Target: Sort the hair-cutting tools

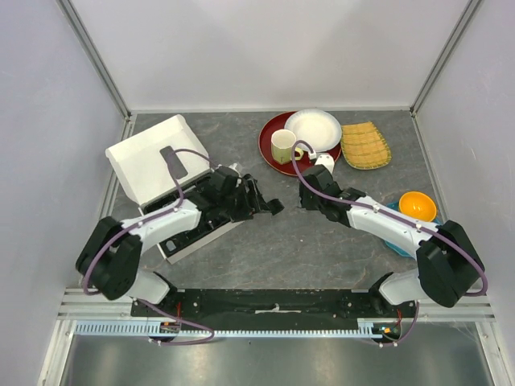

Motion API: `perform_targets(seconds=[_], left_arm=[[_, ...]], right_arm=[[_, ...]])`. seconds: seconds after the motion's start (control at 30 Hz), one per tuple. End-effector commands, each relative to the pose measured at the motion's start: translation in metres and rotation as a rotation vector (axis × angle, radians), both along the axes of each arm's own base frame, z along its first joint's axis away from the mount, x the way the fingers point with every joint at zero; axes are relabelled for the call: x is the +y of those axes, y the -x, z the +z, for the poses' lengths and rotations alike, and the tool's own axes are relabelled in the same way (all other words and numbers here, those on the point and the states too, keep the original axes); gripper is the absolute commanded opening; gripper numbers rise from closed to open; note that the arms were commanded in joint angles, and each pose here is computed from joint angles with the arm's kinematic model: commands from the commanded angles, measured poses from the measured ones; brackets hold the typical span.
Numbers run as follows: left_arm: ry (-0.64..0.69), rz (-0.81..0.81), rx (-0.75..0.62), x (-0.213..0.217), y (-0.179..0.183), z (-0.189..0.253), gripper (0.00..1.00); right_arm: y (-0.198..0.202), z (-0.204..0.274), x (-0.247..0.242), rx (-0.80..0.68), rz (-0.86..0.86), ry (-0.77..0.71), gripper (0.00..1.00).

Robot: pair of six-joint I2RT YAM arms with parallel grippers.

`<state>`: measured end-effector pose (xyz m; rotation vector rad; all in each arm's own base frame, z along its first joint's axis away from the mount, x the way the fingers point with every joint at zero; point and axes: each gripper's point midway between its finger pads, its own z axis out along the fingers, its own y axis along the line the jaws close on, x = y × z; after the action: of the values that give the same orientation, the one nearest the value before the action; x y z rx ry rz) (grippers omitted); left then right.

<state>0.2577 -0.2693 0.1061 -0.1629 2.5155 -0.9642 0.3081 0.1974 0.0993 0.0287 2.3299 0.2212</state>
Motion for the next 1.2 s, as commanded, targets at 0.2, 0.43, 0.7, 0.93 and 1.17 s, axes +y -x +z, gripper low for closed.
perform_targets(seconds=[0.2,0.43,0.7,0.93,1.17], left_arm=[[-0.069,0.251,-0.135,-0.042,-0.076,-0.003,0.64],[-0.139,0.299,-0.110,-0.042,-0.081,-0.030,0.57],[-0.205,0.299,-0.082,-0.037,-0.073,-0.053,0.53],[-0.214,0.279,-0.053,-0.038,-0.068,-0.066,0.54],[-0.226,0.274,-0.021,-0.038,-0.064,-0.077,0.55]], right_arm=[[0.004,-0.001,-0.013,-0.003,-0.039,-0.028,0.51],[-0.004,-0.007,0.001,0.018,-0.006,-0.055,0.50],[-0.020,-0.015,0.018,0.033,0.004,-0.084,0.48],[-0.036,-0.031,0.031,0.045,0.007,-0.082,0.45],[-0.054,-0.042,0.038,0.051,-0.009,-0.057,0.43]])
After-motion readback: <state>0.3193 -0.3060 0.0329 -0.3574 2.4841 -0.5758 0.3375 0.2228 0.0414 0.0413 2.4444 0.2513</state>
